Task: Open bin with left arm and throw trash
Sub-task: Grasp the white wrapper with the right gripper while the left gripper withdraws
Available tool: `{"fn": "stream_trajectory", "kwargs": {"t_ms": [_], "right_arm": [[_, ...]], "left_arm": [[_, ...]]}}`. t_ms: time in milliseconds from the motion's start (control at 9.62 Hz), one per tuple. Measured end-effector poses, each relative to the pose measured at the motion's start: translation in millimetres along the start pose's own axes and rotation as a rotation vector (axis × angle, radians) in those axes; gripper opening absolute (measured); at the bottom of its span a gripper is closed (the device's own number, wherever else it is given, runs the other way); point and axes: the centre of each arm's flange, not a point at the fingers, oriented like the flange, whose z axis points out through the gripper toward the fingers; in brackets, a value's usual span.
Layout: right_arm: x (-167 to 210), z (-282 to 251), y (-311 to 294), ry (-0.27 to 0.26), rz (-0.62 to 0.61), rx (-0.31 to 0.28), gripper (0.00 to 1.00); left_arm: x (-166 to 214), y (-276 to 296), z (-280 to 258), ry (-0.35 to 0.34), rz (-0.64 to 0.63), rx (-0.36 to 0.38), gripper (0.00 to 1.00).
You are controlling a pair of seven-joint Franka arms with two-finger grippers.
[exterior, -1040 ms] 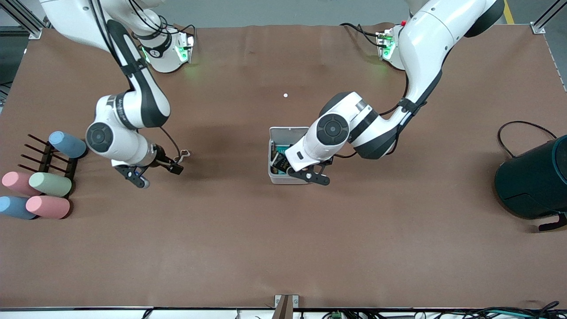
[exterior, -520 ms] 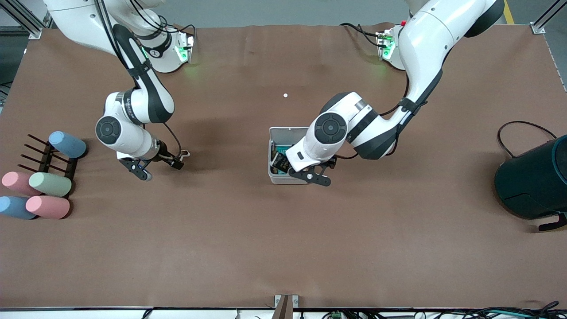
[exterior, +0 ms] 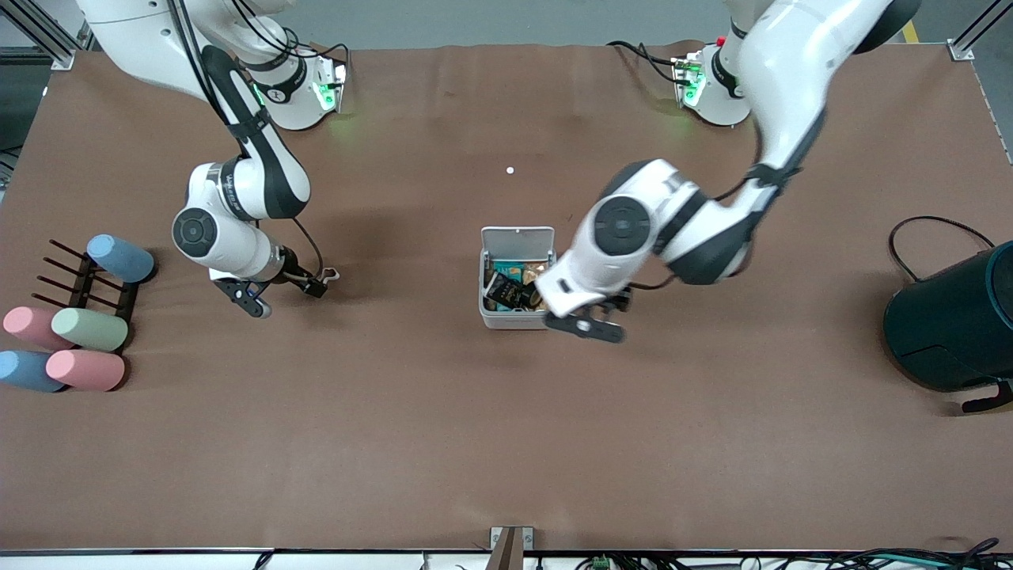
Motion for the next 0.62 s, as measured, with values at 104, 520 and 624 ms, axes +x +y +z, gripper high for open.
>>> {"fn": "stream_trajectory", "kwargs": {"t_ms": [104, 520, 624], "right_arm": [[-0.6, 4.5, 0.9, -0.002, 0.0, -0.003, 0.92], [2.7, 33.5, 0.3, 0.009, 0.002, -0.005, 0.82], [1.9, 34.7, -0.9, 0.009, 0.0, -0.004, 0.63]], "left_arm": [[15.8, -53.2, -30.7, 0.042, -0.054, -0.002, 1.0], [19.8, -212.2, -115.3, -0.021, -0.112, 0.049, 1.0], [16.0, -230.9, -134.3, -0.028, -0.103, 0.06, 1.0]]}}
